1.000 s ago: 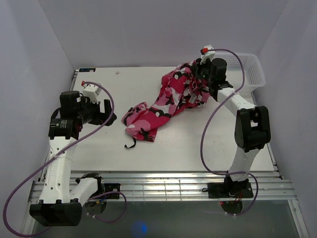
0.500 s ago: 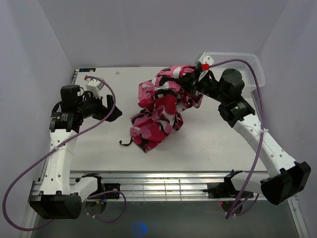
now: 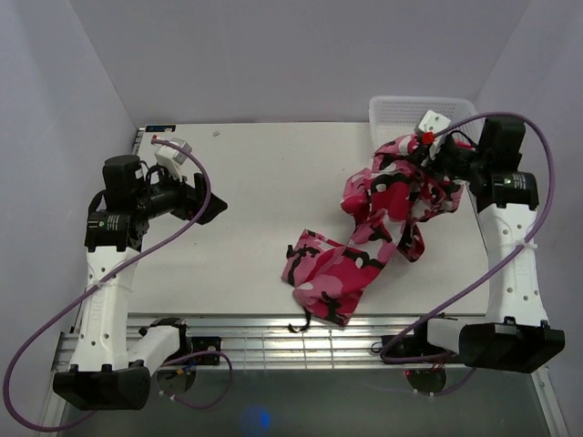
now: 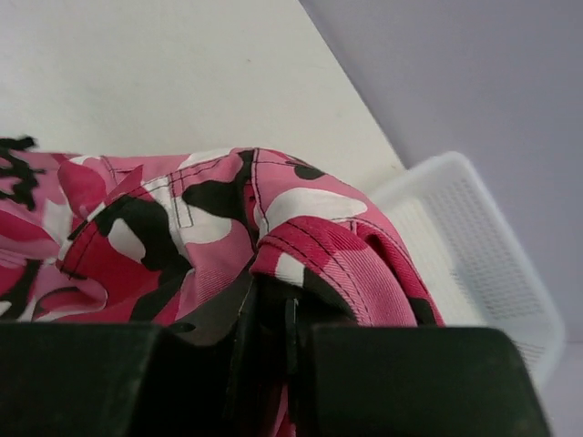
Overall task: Fold and stack the trousers
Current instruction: Move the trousers to the center of the board, then flatten the trousers out
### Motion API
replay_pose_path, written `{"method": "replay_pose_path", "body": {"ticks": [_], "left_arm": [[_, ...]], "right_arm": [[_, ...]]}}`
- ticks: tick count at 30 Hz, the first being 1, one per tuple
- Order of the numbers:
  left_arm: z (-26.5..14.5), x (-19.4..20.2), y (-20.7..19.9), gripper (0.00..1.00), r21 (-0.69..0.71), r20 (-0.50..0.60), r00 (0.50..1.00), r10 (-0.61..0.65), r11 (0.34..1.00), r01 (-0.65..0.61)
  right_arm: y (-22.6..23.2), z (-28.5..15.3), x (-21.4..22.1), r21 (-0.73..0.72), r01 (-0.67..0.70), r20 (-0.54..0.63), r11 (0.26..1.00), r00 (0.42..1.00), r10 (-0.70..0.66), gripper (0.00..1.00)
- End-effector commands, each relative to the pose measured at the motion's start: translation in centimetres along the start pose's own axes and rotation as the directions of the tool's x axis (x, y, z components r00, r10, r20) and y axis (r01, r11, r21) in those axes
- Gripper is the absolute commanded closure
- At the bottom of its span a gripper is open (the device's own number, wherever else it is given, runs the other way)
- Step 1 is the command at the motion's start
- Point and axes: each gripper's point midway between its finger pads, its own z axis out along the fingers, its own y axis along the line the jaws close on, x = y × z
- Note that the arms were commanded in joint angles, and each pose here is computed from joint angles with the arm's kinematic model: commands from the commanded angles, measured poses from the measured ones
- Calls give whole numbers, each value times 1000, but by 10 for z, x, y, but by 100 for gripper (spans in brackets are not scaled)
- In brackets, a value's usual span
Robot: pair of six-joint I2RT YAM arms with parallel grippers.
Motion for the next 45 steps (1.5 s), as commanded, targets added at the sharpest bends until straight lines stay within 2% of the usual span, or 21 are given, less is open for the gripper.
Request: {"method": "replay_pose_path", "body": {"ticks": [1, 6, 10, 12, 13, 14, 16, 17, 18, 19, 20, 21, 22, 27, 28, 30, 31, 35, 38, 41, 45], "left_arm": [[-5, -2, -5, 2, 5, 25, 1000, 17, 1000, -17], [6, 5, 8, 2, -58, -7, 986, -168, 984, 167], [3, -3, 16, 2, -65, 29, 974, -223, 972, 224], [1, -7, 17, 2, -73, 31, 971, -236, 969, 238], [0, -8, 19, 2, -85, 27, 968, -249, 964, 250], [-1, -9, 20, 2, -89, 31, 969, -246, 965, 248], [-3, -11, 23, 2, -105, 37, 966, -257, 960, 259], [-5, -12, 24, 2, -113, 41, 965, -258, 959, 261], [-5, -11, 25, 2, -115, 33, 965, -262, 958, 264], [-5, -12, 28, 2, -122, 26, 965, -260, 957, 262], [-5, -11, 29, 2, -125, 17, 966, -258, 958, 258], [-5, -6, 30, 2, -133, -7, 963, -268, 955, 265], [-5, -4, 31, 2, -132, -22, 970, -240, 963, 236], [11, 21, 27, 2, 8, -128, 979, -160, 987, 162], [15, 27, 30, 2, 14, -148, 977, -151, 988, 155], [28, 51, 44, 2, 10, -232, 962, -142, 989, 148], [32, 63, 48, 2, 10, -273, 950, -148, 988, 156], [48, 97, 61, 2, 1, -397, 907, -144, 987, 158], [52, 100, 54, 2, 56, -443, 891, -100, 989, 138], [68, 97, 17, 2, 165, -484, 875, 21, 984, 67], [95, 96, 14, 3, 127, -497, 867, 50, 992, 16]], "right_arm": [[-42, -36, -55, 24, 448, 88, 894, 889, -449, 92], [-30, -14, -60, -134, 568, 122, 812, 823, -555, 92], [21, 47, -69, -266, 683, 234, 681, 731, -641, 92], [78, 80, -54, -375, 729, 298, 573, 680, -670, 92], [120, 101, -37, -444, 763, 341, 471, 629, -698, 92], [150, 105, -29, -492, 757, 382, 431, 632, -674, 92], [204, 123, -11, -532, 808, 449, 252, 522, -726, 91], [231, 127, 15, -584, 788, 450, 195, 514, -731, 68], [237, 134, 31, -617, 768, 397, 170, 491, -775, 56], [256, 141, 28, -608, 781, 414, 145, 467, -781, 29], [258, 144, 24, -609, 776, 400, 165, 480, -781, 19], [259, 144, 20, -629, 741, 359, 234, 545, -758, 4], [255, 145, 14, -631, 724, 331, 279, 576, -748, 9], [212, 116, -8, -573, 629, 190, 525, 725, -662, 10], [193, 108, 0, -558, 576, 124, 597, 769, -627, 10], [174, 90, 4, -522, 538, 93, 662, 808, -582, 10], [154, 84, 28, -509, 484, 16, 712, 832, -554, 10], [128, 71, 70, -475, 309, -131, 824, 901, -413, 10], [124, 79, 92, -485, 186, -193, 855, 931, -311, 9], [125, 97, 110, -489, 97, -237, 867, 942, -238, 9], [130, 120, 141, -498, -4, -301, 867, 939, -169, 9]]}}
